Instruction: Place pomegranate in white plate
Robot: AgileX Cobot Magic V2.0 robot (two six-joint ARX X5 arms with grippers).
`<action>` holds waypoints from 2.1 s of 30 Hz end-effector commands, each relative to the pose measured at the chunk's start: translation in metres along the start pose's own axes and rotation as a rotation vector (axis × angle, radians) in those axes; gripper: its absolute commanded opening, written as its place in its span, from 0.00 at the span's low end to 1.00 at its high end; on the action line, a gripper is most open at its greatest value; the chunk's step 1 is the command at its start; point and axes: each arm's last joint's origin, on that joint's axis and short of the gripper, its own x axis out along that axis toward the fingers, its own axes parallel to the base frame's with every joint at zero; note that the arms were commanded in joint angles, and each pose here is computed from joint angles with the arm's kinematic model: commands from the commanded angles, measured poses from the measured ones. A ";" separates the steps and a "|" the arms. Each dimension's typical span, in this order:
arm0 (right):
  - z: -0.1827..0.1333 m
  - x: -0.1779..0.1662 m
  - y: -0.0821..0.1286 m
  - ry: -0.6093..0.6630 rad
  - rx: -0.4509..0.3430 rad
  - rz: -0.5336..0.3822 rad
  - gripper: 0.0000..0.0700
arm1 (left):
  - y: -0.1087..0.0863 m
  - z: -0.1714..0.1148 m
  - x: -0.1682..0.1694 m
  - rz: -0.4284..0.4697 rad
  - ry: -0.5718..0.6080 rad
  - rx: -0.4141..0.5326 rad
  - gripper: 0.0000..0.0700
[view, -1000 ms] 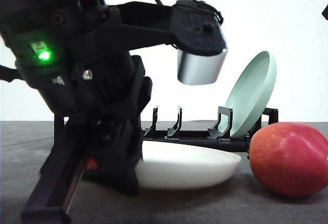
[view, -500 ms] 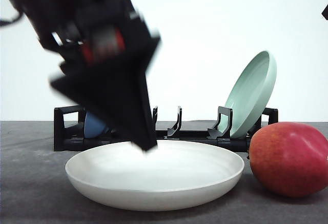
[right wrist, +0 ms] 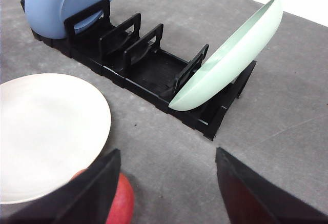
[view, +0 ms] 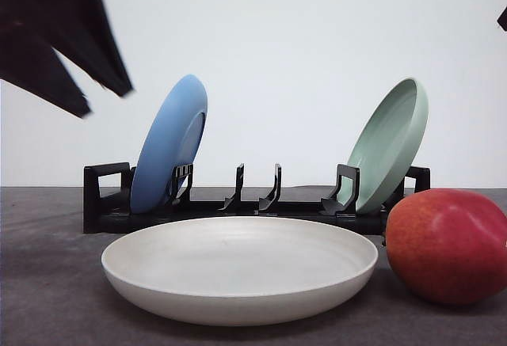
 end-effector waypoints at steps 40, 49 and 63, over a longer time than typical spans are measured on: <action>-0.013 0.081 0.032 0.499 0.337 0.064 0.95 | 0.054 -0.048 -0.048 0.377 -0.355 -0.255 0.62; -0.022 0.112 0.041 0.572 0.300 0.064 0.95 | 0.054 -0.048 -0.048 0.377 -0.355 -0.254 0.62; -0.025 0.123 0.043 0.711 0.324 0.071 0.72 | 0.054 -0.048 -0.048 0.376 -0.355 -0.254 0.62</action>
